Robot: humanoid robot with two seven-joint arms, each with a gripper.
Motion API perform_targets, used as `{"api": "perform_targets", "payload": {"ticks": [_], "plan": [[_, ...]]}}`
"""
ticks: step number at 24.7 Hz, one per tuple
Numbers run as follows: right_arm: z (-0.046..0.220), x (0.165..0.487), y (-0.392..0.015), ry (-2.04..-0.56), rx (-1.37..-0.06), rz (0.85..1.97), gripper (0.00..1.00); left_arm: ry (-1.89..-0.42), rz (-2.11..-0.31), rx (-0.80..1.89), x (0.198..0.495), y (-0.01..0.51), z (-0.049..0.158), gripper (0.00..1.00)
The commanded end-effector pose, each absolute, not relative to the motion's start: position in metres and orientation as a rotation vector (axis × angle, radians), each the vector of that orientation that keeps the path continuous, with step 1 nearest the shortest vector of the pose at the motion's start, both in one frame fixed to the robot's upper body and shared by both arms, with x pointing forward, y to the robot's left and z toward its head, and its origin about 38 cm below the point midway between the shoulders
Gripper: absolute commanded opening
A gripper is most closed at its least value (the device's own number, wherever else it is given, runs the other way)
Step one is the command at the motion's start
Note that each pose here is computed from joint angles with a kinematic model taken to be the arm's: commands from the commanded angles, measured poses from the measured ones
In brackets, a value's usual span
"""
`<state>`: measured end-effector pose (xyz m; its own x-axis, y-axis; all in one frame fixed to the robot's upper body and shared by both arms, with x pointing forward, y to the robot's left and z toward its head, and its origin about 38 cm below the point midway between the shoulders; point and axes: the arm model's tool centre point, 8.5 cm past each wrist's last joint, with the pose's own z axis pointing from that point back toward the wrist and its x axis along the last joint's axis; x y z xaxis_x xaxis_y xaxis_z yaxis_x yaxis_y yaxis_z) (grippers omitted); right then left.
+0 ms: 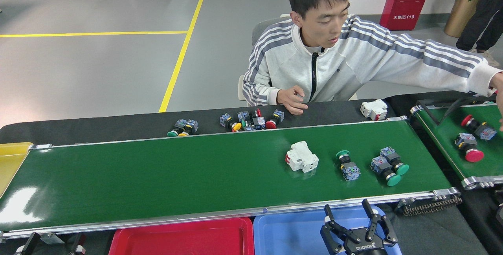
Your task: Pick switch part from conveyor to tray
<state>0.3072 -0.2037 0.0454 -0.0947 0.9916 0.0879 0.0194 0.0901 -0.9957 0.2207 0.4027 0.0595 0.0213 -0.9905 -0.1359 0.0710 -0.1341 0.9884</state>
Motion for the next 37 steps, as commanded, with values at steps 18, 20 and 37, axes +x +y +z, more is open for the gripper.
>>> {"api": "perform_targets", "payload": {"ticks": [18,20,37], "plan": [[0.058,0.415,-0.083,-1.349,-0.957,1.53,0.98,-1.095,-1.32,1.296,0.229,0.403,0.069,1.0],[0.058,0.42,-0.075,-1.351,-0.945,1.537,0.98,-1.095,-1.321,1.295,0.229,0.402,0.068,1.0],[0.054,0.445,-0.013,-1.382,-0.84,1.716,0.16,-1.105,-1.315,1.303,0.24,0.402,0.069,1.0]]}}
